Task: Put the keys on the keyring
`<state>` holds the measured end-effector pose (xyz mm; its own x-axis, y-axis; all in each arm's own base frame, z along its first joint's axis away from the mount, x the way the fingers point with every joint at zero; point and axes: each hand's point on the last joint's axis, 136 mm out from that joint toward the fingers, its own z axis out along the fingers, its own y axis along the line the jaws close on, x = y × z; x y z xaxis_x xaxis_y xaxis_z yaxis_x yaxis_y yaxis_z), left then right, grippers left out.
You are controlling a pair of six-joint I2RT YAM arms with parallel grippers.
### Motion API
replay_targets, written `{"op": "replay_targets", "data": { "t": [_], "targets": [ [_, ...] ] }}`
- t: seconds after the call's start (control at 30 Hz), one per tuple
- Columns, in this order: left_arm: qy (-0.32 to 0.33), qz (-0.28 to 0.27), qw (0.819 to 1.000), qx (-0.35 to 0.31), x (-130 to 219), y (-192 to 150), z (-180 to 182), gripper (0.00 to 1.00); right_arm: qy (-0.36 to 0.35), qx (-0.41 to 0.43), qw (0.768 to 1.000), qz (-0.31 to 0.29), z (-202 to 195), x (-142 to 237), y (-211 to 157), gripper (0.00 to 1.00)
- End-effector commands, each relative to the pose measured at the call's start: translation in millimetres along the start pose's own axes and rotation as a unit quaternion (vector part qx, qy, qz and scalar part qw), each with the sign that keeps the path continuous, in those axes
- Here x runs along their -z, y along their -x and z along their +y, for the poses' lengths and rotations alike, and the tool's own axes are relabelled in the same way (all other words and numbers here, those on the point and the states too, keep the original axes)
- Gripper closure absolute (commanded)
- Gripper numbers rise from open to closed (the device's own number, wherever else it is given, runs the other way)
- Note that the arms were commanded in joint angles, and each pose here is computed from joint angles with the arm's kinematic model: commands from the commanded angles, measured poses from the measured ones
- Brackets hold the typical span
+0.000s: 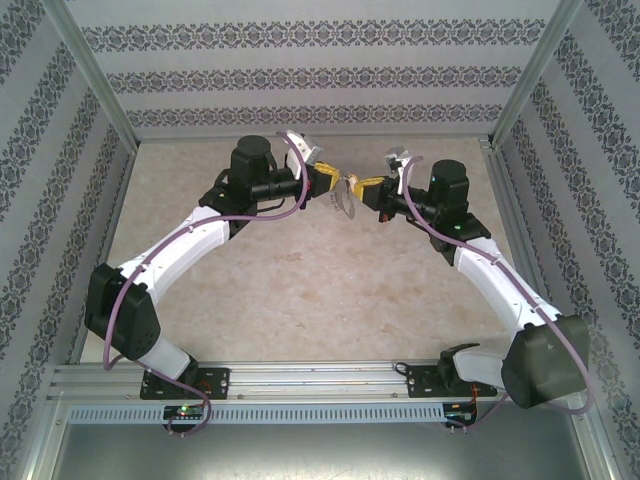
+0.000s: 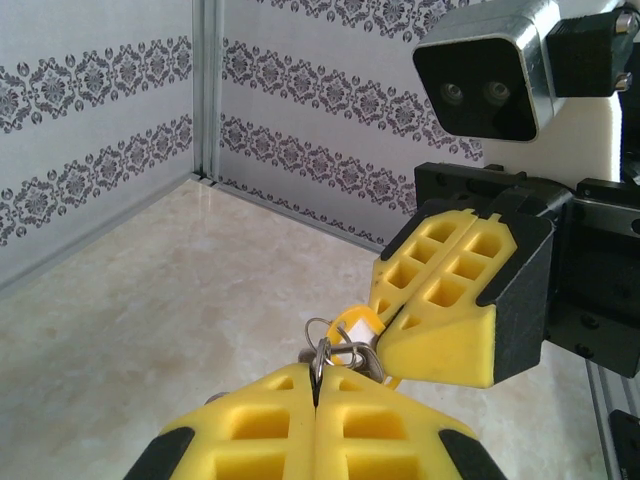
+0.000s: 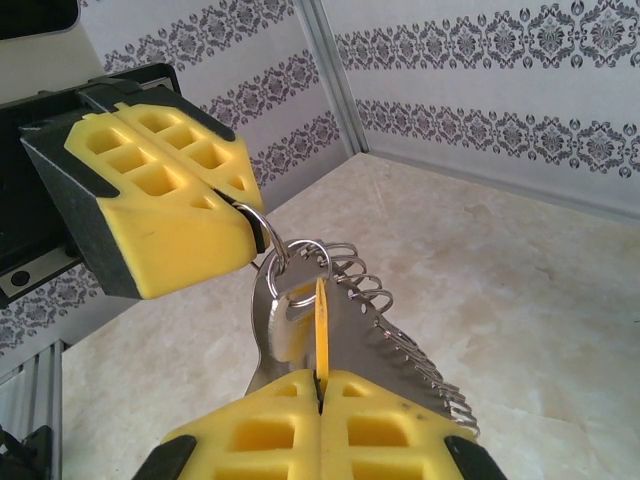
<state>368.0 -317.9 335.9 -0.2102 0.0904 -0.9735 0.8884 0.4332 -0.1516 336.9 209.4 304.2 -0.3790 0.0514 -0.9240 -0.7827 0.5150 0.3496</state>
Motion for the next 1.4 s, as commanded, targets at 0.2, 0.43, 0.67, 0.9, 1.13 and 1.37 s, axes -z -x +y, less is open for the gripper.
{"op": "replay_targets", "data": {
  "t": [0.2,0.43,0.67,0.9,1.13,1.37],
  "targets": [
    [-0.02,-0.034,0.999,-0.022,8,25,-16,1.0,0.007,0.024,0.999,-0.023,8,4,18,1.0],
    [-0.028,-0.033,0.999,-0.019,6,24,-18,1.0,0.021,0.031,0.999,-0.02,15,-7,23,1.0],
    [-0.03,-0.03,0.999,-0.019,3,23,-20,1.0,0.028,0.036,0.999,-0.018,18,-12,26,1.0],
    [-0.029,-0.029,0.999,-0.021,4,23,-21,1.0,0.012,0.035,0.999,-0.02,12,-5,22,1.0],
    [-0.029,-0.027,0.999,-0.021,4,22,-21,1.0,-0.003,0.041,0.998,-0.036,11,11,32,1.0],
    [-0.026,-0.027,0.999,-0.022,4,22,-21,1.0,-0.007,0.042,0.998,-0.042,11,16,36,1.0]
  ]
}}
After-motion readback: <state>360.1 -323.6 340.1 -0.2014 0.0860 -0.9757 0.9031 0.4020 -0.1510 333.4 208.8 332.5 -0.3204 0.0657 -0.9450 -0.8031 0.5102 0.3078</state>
